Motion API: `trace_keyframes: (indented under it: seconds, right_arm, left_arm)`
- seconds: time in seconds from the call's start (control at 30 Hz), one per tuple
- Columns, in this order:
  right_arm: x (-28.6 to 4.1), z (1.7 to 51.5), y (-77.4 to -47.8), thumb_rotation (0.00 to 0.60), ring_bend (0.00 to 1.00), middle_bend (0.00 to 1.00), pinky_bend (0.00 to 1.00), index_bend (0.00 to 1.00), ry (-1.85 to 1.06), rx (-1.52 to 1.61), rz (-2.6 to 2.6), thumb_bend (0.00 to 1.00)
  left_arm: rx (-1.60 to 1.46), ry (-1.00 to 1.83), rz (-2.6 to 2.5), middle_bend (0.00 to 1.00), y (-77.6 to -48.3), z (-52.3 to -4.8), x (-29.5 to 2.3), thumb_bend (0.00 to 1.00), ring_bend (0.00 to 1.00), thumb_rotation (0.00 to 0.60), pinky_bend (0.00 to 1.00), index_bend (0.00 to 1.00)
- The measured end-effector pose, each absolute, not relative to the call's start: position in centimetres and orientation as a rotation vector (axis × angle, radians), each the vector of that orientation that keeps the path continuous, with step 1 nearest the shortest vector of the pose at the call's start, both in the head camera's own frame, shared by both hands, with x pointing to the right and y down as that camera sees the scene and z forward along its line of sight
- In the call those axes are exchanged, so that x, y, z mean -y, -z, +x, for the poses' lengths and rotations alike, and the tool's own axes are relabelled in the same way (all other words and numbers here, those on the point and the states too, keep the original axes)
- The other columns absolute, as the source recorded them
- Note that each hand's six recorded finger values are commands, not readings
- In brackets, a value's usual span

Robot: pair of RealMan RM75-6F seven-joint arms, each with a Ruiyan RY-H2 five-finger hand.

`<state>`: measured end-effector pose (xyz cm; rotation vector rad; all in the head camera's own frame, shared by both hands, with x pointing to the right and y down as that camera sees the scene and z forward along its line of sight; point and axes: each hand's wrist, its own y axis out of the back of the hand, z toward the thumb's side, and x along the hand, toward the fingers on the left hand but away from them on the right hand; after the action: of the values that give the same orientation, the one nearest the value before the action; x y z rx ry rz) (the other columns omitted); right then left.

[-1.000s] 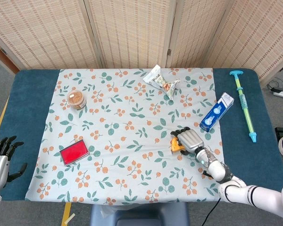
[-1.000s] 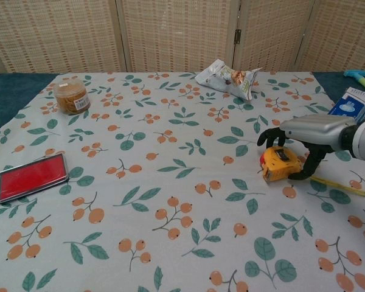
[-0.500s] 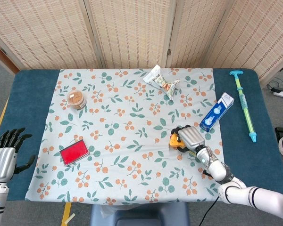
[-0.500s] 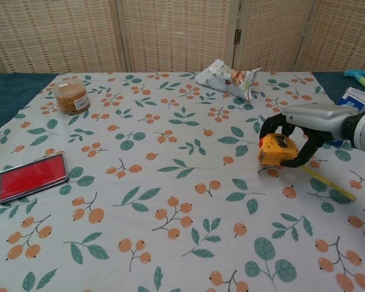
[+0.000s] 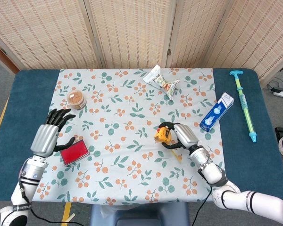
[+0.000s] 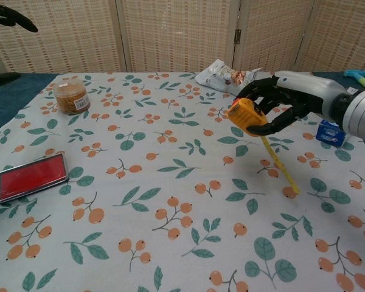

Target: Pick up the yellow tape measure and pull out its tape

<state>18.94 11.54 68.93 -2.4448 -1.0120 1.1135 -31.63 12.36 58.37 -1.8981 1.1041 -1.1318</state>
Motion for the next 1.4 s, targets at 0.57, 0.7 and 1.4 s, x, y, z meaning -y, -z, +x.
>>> trace_keyframes:
  seconds: [0.57, 0.7, 1.4]
  right_arm:
    - [-11.2, 10.8, -70.2, 0.6, 0.45, 0.51, 0.25, 0.57, -0.786, 1.226, -2.672, 0.47]
    - [-11.3, 9.3, -70.6, 0.6, 0.45, 0.51, 0.25, 0.57, -0.739, 1.242, -2.69, 0.47]
    - [-11.2, 5.9, -70.8, 0.6, 0.44, 0.51, 0.24, 0.57, -0.715, 1.243, -2.666, 0.47]
  left_arm:
    - [-1.003, 0.997, -2.066, 0.13, -60.0, -21.4, -10.7, 0.36, 0.07, 0.6, 0.0, 0.15]
    - [-0.997, 0.976, -2.073, 0.13, -60.3, -20.0, -10.7, 0.36, 0.07, 0.6, 0.0, 0.15]
    - [-0.959, 0.95, -2.084, 0.13, -61.6, -16.9, -10.9, 0.36, 0.07, 0.6, 0.0, 0.13]
